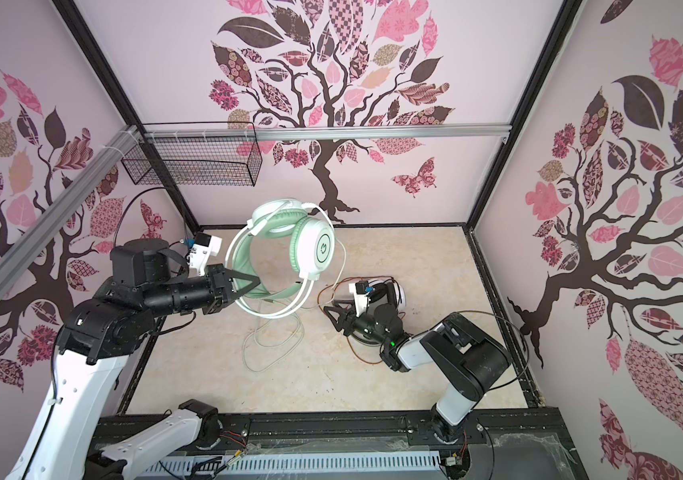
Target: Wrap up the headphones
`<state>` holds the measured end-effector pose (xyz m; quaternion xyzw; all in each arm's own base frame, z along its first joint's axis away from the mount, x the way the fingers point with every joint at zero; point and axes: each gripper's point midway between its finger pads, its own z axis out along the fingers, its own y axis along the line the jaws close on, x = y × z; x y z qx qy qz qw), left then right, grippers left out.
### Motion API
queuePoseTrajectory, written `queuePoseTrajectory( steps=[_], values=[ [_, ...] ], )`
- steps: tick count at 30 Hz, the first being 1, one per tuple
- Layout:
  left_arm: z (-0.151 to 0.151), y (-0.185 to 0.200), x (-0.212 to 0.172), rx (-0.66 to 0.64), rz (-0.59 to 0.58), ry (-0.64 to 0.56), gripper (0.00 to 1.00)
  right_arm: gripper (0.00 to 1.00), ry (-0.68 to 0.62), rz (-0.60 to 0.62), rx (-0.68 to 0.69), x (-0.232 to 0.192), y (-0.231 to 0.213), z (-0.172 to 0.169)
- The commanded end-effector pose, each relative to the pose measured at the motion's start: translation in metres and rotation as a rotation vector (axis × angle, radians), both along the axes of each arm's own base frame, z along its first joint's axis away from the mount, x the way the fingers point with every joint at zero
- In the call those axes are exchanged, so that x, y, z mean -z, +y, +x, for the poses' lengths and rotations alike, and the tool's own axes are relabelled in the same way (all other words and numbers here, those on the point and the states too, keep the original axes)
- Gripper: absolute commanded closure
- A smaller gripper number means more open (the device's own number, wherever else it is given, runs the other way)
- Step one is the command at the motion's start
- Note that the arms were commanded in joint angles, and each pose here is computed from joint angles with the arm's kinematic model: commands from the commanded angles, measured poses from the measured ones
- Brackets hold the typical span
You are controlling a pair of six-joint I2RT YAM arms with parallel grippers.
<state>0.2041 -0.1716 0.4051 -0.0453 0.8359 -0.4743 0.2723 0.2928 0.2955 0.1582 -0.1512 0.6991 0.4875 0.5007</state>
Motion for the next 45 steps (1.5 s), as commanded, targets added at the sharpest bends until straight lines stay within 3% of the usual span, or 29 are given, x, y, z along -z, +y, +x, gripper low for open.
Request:
queuePoseTrajectory(
  steps=[1,5,10,13,17,20,22,24,27,32,39,42,45],
  values=[
    [-0.006,-0.003,-0.037,0.025,-0.075,-0.121,1.0,0.38,-0.042,0.072,0.033,-0.02,0.0,0.009],
    [-0.008,-0.003,-0.04,0.028,-0.08,-0.127,1.0,0.35,-0.037,0.094,0.062,-0.022,0.001,0.018],
    [-0.009,-0.003,-0.04,0.03,-0.085,-0.123,1.0,0.38,-0.065,0.125,0.058,-0.03,0.007,0.025],
    [-0.01,-0.003,-0.04,0.03,-0.088,-0.124,1.0,0.5,-0.072,0.148,0.0,-0.036,0.02,0.026],
    [-0.008,-0.002,-0.037,0.02,-0.086,-0.122,1.0,0.8,-0.034,0.152,-0.054,-0.032,0.026,0.02],
    [0.002,0.005,-0.032,-0.045,-0.063,-0.12,1.0,0.89,0.011,0.125,-0.079,-0.025,0.019,0.005],
    [0.016,0.015,-0.021,-0.125,-0.011,-0.109,1.0,1.0,0.069,0.06,-0.088,-0.018,0.014,-0.006],
    [0.031,0.035,0.001,-0.247,0.103,-0.087,1.0,1.0,0.169,-0.104,-0.095,-0.006,0.008,-0.016],
    [0.046,0.068,0.041,-0.396,0.295,-0.031,1.0,1.0,0.166,-0.314,-0.058,-0.023,-0.015,-0.032],
    [0.059,0.09,0.085,-0.454,0.472,-0.028,1.0,1.0,0.066,-0.534,0.12,-0.084,-0.074,-0.043],
    [0.073,0.114,0.111,-0.486,0.695,-0.054,1.0,1.0,0.103,-0.814,0.121,-0.113,-0.1,-0.052],
    [0.079,0.124,0.118,-0.501,0.78,-0.037,1.0,1.0,0.05,-0.937,0.157,-0.122,-0.106,-0.057],
    [0.085,0.128,0.124,-0.503,0.83,-0.022,1.0,1.0,-0.024,-0.94,0.152,-0.145,-0.1,-0.066]
  ],
)
